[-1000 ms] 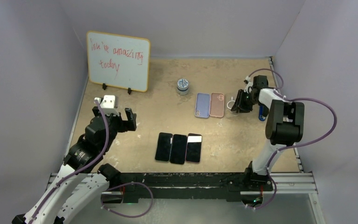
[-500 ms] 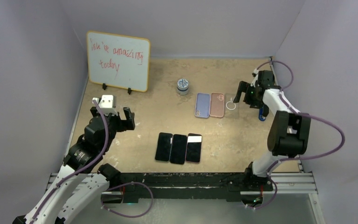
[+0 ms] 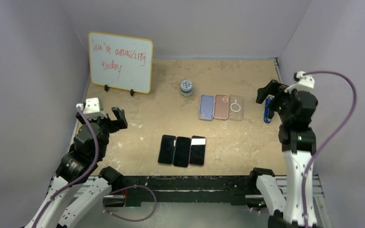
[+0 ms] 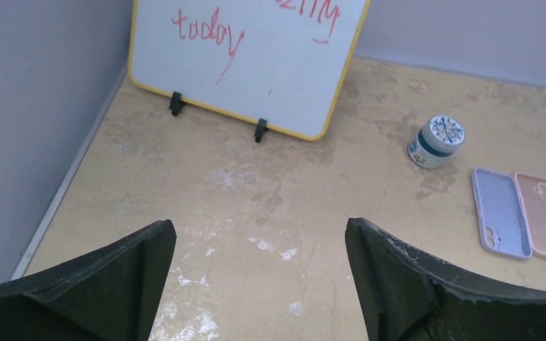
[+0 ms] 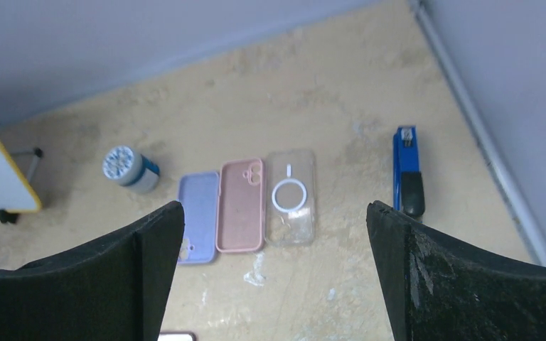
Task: Take the phone out of the phone case
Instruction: Reset both arms
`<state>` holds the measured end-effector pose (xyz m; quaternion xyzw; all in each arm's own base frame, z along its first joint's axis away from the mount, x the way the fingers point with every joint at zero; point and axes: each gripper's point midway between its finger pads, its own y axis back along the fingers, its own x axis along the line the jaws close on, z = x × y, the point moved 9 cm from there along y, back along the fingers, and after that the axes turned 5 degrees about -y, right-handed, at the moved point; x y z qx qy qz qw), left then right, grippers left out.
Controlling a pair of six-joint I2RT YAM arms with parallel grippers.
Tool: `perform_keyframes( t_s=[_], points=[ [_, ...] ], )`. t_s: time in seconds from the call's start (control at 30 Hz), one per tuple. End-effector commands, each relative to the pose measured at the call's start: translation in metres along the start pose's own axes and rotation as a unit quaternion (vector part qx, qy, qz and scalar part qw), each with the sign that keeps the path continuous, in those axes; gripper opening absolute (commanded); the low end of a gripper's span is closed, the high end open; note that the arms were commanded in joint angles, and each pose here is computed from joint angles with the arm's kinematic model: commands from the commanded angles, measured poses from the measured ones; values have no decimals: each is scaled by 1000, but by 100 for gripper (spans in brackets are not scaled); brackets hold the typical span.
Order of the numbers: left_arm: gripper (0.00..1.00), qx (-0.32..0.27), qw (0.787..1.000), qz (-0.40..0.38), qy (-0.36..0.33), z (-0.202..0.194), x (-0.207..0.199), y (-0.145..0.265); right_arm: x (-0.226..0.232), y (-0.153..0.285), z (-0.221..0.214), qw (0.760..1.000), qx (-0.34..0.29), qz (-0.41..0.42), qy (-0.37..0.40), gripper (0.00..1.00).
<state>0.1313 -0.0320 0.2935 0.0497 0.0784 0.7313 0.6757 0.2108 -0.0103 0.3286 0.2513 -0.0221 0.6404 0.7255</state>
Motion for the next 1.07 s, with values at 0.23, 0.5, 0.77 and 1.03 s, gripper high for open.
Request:
perform_keyframes(
  t_s=[0.23,0.5,0.77,1.03],
  points=[
    [96,-107,993,33,45,51,26,32,-11,124,0,971,-236,-17,33,99],
    [96,-148,984,44,91,27,35,37,-23,111,-33,968,-249,-5,37,99],
    [95,-167,980,60,84,13,40,34,-28,116,-46,954,-296,19,39,99],
    [95,-153,985,56,64,7,34,25,-28,119,-48,951,-305,28,40,99]
  ],
)
